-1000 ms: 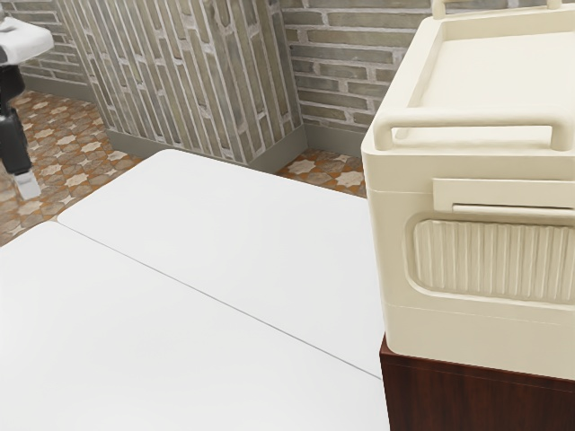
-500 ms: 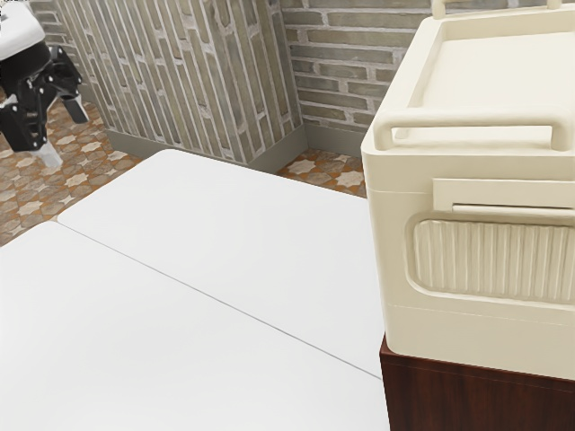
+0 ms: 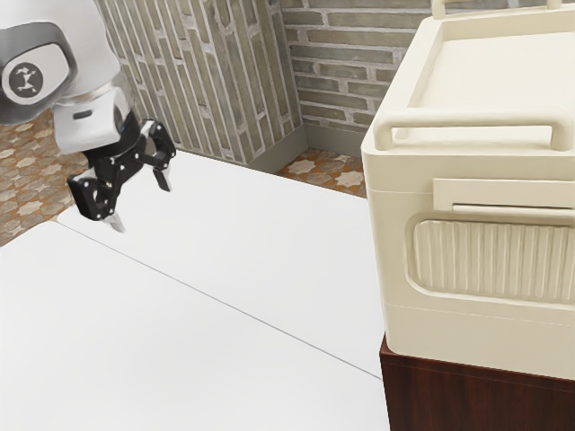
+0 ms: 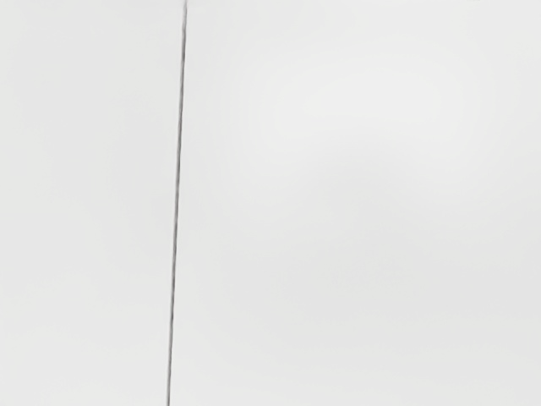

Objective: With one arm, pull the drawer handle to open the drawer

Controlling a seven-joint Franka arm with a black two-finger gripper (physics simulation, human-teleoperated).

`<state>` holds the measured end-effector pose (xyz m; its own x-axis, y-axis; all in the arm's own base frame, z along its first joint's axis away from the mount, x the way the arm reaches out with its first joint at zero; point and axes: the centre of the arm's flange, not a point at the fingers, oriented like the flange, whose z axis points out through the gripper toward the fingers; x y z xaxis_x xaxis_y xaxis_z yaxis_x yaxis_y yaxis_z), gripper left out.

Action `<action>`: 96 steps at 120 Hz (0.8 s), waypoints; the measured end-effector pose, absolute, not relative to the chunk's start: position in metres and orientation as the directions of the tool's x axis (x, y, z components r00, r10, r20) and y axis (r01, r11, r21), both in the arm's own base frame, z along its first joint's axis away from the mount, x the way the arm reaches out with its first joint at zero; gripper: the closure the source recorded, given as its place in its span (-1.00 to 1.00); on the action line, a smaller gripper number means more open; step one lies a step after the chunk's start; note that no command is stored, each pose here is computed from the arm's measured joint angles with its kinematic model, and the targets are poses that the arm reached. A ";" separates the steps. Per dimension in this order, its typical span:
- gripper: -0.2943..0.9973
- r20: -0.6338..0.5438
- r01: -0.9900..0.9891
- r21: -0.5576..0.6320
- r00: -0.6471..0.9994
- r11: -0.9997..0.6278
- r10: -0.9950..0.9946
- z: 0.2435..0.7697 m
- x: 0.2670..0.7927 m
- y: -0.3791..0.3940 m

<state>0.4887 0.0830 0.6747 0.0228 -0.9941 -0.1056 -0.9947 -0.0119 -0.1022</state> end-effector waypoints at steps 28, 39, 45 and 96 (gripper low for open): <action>-0.54 -0.138 -0.969 -0.172 -0.155 0.178 -0.978 0.655 0.510 0.034; -0.54 -0.147 -0.960 -0.170 -0.199 0.223 -0.969 0.639 0.517 0.024; -0.54 -0.150 -0.952 -0.171 -0.230 0.255 -0.961 0.628 0.520 0.014; -0.54 -0.146 -0.852 -0.262 -0.429 0.453 -0.891 0.594 0.542 -0.058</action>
<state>0.5419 -0.0577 0.5945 -0.4294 -0.8913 -0.1456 -0.8519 0.4533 -0.2621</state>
